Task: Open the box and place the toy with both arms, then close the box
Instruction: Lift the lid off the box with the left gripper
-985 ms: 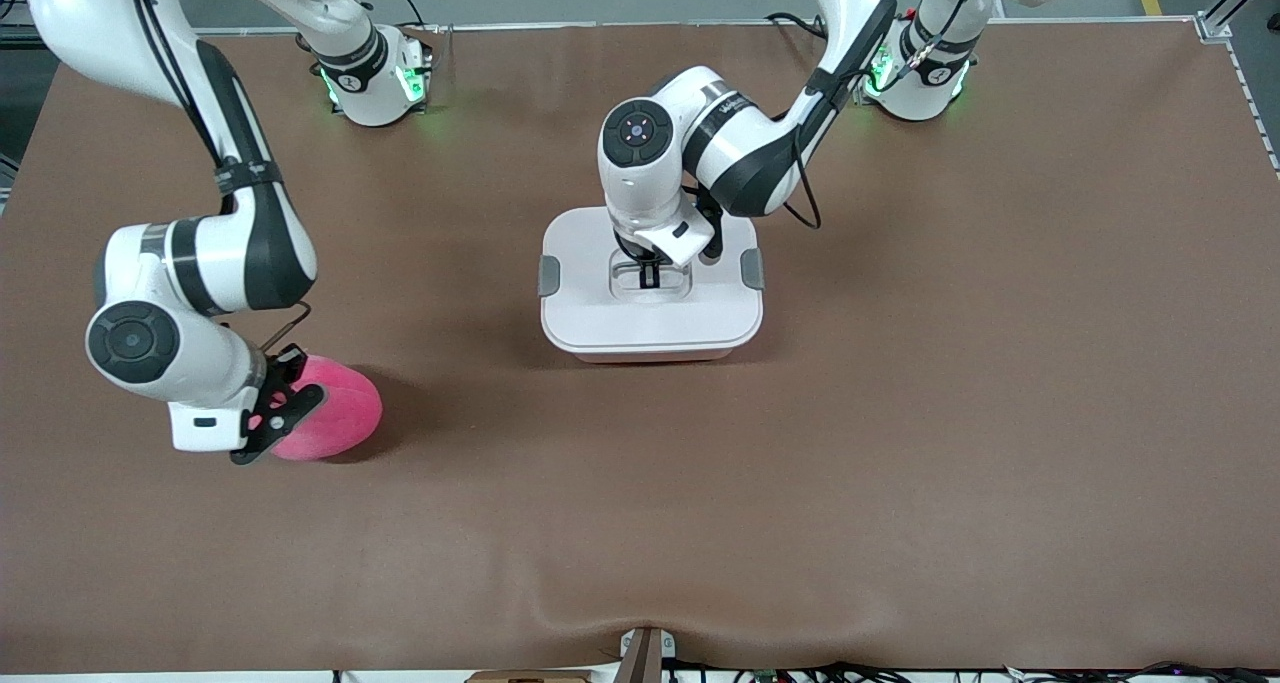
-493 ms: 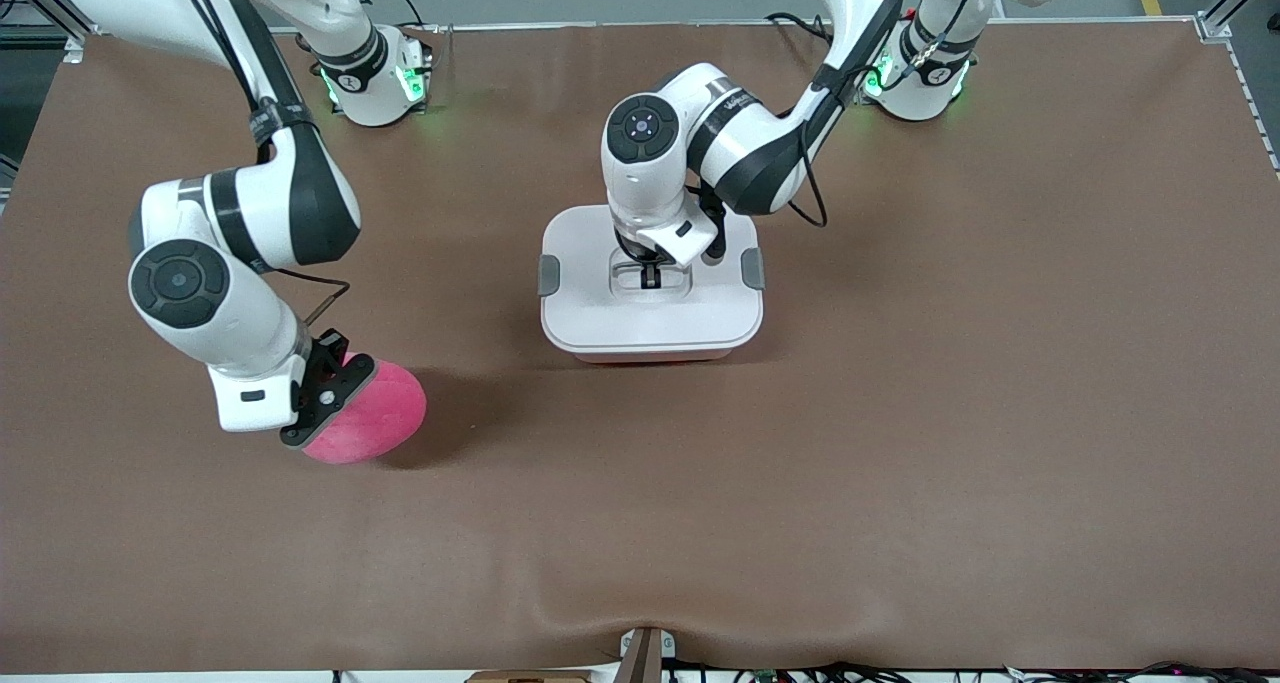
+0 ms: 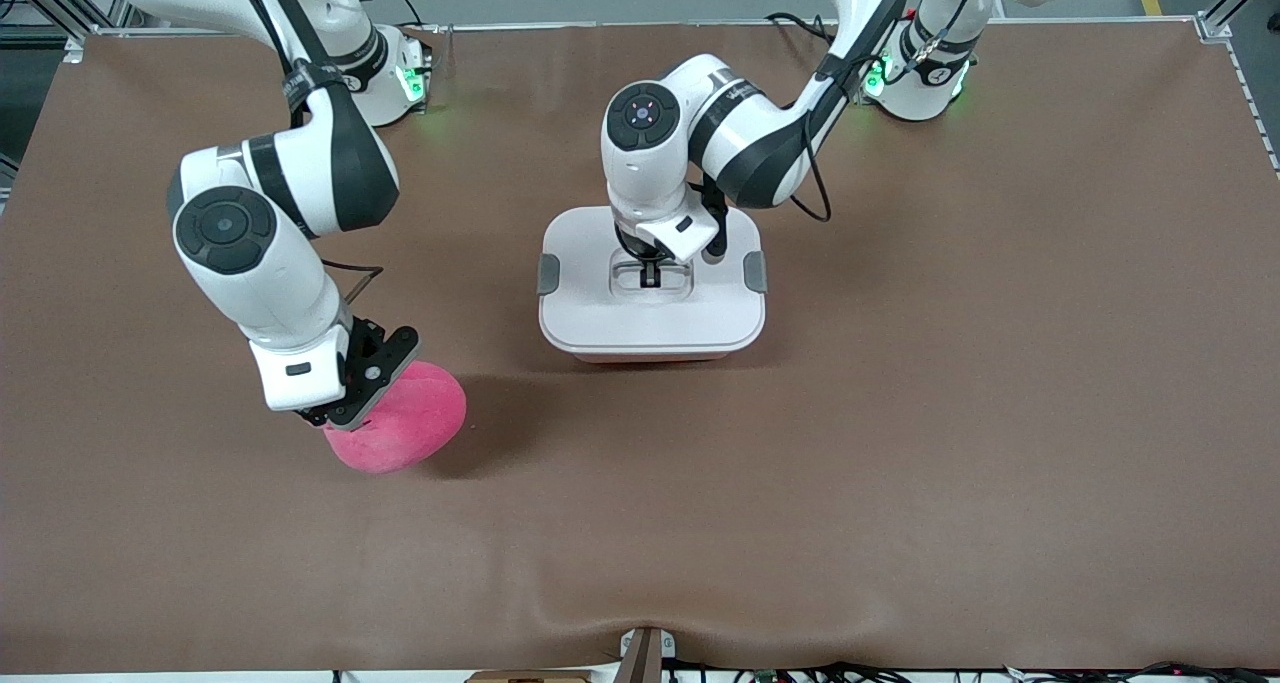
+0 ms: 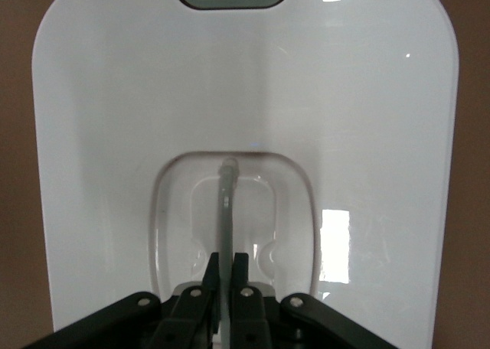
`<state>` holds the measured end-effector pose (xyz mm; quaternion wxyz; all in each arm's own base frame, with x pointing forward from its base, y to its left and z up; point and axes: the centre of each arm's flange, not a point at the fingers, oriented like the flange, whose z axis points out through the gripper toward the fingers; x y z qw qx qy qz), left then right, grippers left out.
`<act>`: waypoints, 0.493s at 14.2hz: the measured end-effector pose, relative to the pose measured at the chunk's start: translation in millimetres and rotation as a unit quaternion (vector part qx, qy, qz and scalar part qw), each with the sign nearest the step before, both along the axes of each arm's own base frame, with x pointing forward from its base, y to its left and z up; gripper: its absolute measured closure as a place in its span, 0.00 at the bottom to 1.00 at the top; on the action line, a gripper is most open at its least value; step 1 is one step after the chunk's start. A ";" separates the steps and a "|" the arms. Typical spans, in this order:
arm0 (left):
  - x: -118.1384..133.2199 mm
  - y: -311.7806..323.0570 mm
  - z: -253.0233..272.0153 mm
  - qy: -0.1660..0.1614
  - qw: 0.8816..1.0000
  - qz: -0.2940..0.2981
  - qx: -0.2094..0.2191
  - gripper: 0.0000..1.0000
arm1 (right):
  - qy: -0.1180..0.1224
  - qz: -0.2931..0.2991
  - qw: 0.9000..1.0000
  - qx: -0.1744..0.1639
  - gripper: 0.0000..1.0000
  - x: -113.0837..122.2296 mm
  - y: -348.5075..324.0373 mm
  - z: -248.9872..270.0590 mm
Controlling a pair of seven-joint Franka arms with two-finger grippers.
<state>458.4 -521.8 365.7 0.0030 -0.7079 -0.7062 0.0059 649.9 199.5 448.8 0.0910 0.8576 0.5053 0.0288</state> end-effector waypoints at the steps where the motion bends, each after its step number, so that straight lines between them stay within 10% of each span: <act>1: 0.3 0.6 4.5 -0.002 1.000 0.000 -0.002 0.93 | -0.004 0.012 1.000 0.000 0.86 0.7 0.5 2.1; 7: 20.9 26.1 31.6 -0.010 1.000 0.021 -0.007 0.93 | -0.016 0.098 0.995 -0.005 0.86 4.1 3.6 7.0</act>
